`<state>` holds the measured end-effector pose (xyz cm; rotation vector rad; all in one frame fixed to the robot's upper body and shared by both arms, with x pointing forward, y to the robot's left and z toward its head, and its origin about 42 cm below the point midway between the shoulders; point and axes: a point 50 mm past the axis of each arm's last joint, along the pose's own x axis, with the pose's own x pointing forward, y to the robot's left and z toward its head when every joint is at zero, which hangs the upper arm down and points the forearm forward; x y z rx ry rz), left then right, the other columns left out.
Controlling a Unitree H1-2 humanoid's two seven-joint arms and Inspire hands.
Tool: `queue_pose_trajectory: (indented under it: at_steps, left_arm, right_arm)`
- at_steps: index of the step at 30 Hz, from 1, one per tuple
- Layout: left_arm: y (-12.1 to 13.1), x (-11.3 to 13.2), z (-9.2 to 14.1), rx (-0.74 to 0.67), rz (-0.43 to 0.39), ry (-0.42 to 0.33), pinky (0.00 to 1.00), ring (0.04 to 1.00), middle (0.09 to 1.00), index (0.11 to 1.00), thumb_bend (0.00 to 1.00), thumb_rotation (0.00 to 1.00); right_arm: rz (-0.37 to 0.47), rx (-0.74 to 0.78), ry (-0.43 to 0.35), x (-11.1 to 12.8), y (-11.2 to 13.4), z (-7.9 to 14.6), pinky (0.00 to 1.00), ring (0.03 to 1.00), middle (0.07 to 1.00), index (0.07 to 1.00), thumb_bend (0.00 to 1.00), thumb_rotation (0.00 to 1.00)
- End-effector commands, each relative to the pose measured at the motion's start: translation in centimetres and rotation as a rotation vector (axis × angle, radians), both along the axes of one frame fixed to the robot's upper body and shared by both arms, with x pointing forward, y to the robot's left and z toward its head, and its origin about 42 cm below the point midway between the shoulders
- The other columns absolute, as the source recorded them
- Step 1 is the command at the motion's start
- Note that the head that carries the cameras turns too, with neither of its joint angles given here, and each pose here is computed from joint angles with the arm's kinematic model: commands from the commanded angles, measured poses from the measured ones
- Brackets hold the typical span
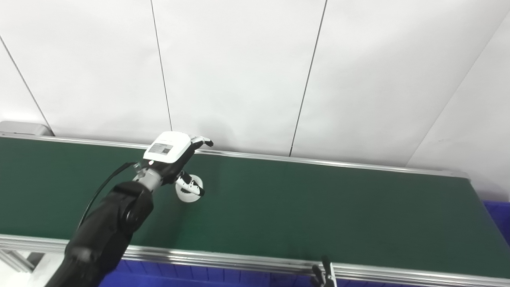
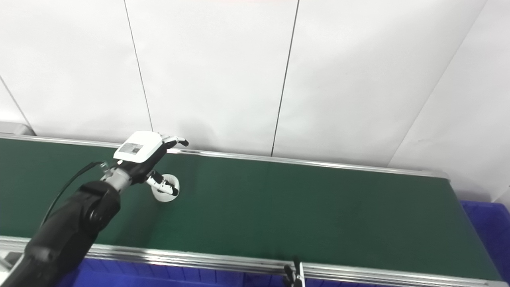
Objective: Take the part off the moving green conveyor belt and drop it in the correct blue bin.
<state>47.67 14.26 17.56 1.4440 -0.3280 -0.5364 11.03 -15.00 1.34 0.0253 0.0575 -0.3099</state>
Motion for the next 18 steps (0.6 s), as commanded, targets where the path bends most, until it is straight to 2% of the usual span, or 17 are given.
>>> queue_pose_trajectory:
  at_steps: [1, 4, 6, 11, 14, 16, 18]
  left_arm:
    - [-0.9, 1.6, 2.6, 0.024, -0.004, -0.030, 0.83, 0.813, 0.804, 0.788, 1.00, 0.22]
    - [-1.3, 2.5, 1.6, 0.081, -0.003, 0.039, 0.85, 0.801, 0.782, 0.763, 1.00, 0.23]
    - [-1.6, 2.8, 1.2, 0.117, -0.009, 0.055, 0.81, 0.763, 0.739, 0.712, 1.00, 0.22]
    - [-2.2, 3.3, 0.3, 0.171, -0.014, 0.093, 0.74, 0.704, 0.687, 0.660, 1.00, 0.24]
    - [-2.5, 3.2, -0.5, 0.186, -0.012, 0.169, 0.68, 0.622, 0.616, 0.625, 0.99, 0.25]
    - [-2.7, 2.8, -1.3, 0.149, -0.018, 0.239, 0.66, 0.574, 0.579, 0.590, 0.98, 0.22]
    - [-2.9, 2.1, -2.5, 0.080, -0.028, 0.312, 0.66, 0.574, 0.575, 0.571, 0.97, 0.20]
  right_arm:
    - [0.034, 0.031, 0.063, -2.0, 2.0, -0.6, 0.89, 0.917, 0.994, 0.978, 0.70, 1.00]
    - [0.028, 0.041, 0.062, -2.1, 2.1, -0.4, 0.88, 0.914, 0.989, 0.973, 0.70, 1.00]
    - [0.025, 0.042, 0.061, -2.2, 2.2, -0.3, 0.88, 0.915, 0.985, 0.972, 0.70, 1.00]
    - [0.024, 0.049, 0.058, -2.4, 2.5, -0.1, 0.88, 0.912, 0.985, 0.976, 0.70, 1.00]
    - [0.026, 0.054, 0.056, -2.4, 2.6, 0.0, 0.88, 0.913, 0.984, 0.979, 0.70, 1.00]
    - [0.025, 0.056, 0.055, -2.5, 2.7, 0.1, 0.87, 0.908, 0.981, 0.977, 0.69, 1.00]
    - [0.024, 0.056, 0.056, -2.5, 2.7, 0.1, 0.87, 0.905, 0.980, 0.975, 0.69, 1.00]
